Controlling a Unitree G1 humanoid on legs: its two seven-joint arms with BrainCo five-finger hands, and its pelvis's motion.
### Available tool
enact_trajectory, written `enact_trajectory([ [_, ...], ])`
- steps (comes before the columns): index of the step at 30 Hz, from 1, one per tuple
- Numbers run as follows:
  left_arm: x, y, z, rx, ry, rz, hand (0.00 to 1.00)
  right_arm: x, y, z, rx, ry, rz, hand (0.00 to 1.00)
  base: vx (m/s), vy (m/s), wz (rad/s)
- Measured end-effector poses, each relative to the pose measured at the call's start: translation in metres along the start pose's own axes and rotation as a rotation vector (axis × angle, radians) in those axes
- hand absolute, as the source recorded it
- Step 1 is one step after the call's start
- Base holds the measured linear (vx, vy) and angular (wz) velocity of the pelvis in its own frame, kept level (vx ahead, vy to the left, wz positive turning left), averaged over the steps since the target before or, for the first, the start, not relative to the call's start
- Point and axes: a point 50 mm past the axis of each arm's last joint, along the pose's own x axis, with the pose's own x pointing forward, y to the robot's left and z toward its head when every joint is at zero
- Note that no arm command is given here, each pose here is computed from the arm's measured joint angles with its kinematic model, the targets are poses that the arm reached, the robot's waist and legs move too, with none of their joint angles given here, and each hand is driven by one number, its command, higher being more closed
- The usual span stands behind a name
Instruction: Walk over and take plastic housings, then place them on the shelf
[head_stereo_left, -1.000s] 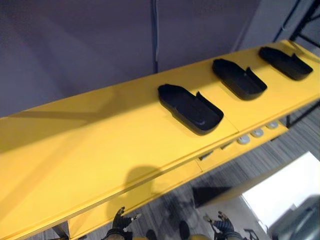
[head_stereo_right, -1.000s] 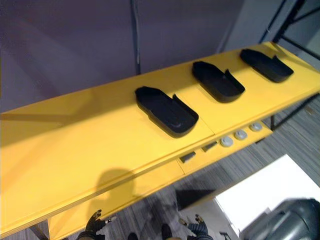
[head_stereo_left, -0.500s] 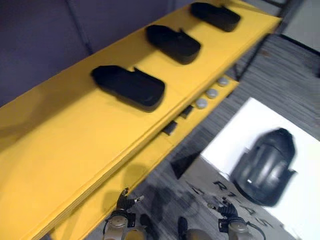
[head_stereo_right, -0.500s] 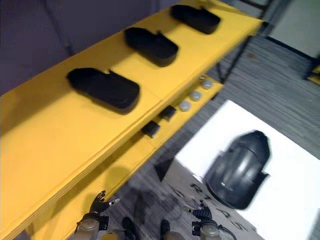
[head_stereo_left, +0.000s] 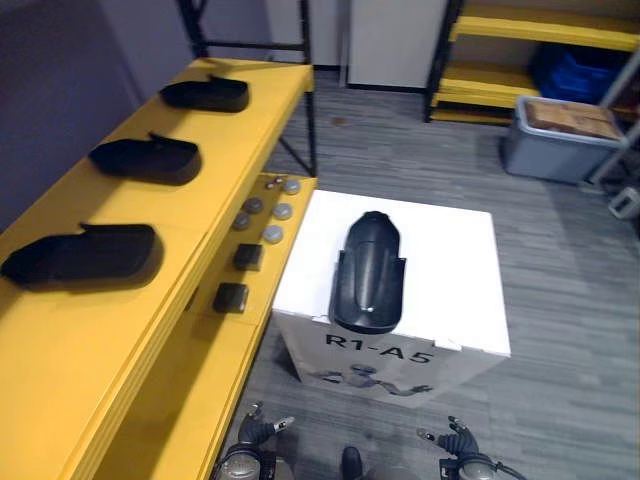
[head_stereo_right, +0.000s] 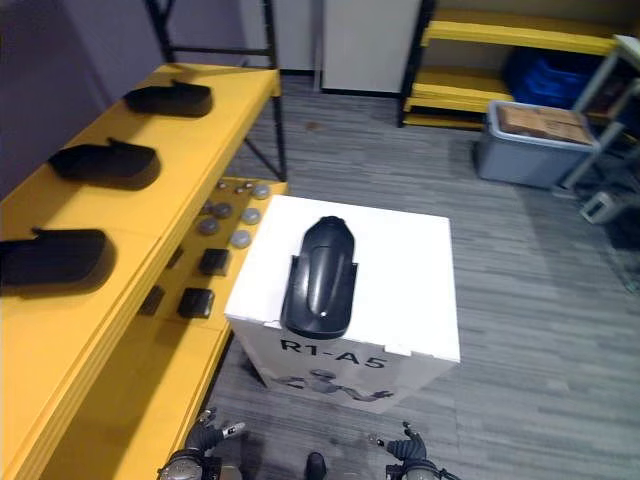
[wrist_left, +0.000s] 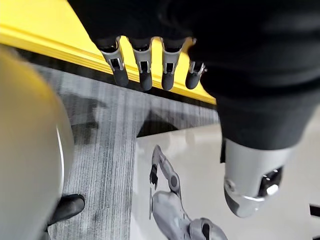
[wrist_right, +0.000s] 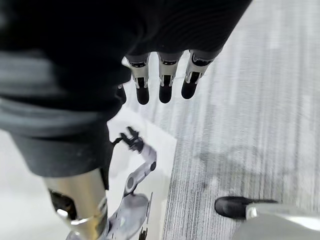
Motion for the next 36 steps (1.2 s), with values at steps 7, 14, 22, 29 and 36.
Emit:
enact_trajectory([
  [7, 0.000, 0.015, -0.016, 0.038, 0.064, 0.025, 0.00, -0.008, -0.010, -0.025, 0.125, 0.070, -0.056, 0.00, 0.12, 0.182, -0.44],
  [14, 0.000, 0.030, -0.018, 0.021, 0.067, 0.070, 0.00, -0.011, -0.066, 0.002, 0.258, -0.091, -0.247, 0.00, 0.17, 0.057, -0.17],
  [22, -0.010, 0.033, -0.035, 0.022, 0.092, 0.063, 0.00, -0.076, -0.161, 0.114, 0.109, -0.673, -0.535, 0.00, 0.07, 0.032, -0.23],
  [29, -0.012, 0.022, -0.036, 0.045, 0.078, 0.004, 0.00, -0.131, -0.095, 0.212, -0.024, -1.209, -0.264, 0.00, -0.07, 0.011, 0.00],
  [36, -0.012, 0.014, -0.034, 0.065, 0.063, -0.029, 0.00, -0.122, -0.014, 0.250, -0.088, -1.287, 0.025, 0.00, -0.13, 0.039, 0.27],
])
